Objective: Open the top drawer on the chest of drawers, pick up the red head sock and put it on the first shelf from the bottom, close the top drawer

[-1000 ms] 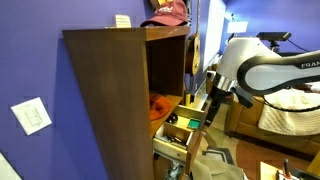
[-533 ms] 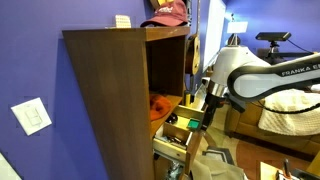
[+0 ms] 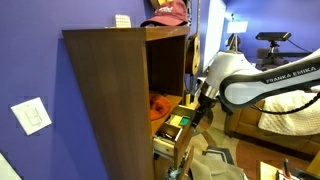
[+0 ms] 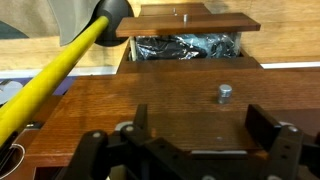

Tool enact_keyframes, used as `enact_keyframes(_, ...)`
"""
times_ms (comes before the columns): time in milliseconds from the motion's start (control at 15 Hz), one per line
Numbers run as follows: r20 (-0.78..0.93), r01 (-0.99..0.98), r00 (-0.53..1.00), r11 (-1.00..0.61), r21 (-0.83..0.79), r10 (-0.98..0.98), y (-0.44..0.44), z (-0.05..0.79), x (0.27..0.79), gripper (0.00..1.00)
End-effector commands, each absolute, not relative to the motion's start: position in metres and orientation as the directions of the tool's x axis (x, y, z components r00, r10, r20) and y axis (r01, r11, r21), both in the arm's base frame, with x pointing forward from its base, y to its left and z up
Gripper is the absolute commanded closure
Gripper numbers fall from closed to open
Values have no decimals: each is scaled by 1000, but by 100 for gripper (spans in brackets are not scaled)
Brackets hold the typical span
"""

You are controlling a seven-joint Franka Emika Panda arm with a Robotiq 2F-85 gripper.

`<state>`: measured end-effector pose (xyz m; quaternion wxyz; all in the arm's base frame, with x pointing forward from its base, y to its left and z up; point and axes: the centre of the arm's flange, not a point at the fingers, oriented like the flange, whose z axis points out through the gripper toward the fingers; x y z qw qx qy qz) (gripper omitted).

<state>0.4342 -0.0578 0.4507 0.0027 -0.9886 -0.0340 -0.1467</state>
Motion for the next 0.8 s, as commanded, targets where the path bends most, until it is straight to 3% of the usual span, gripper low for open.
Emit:
enact_keyframes(0,333,28,943,-1000,-5,25,-61,440,447,0)
enact_keyframes(733,393,-39,918,-998,-51,-56,-64,436,462,0)
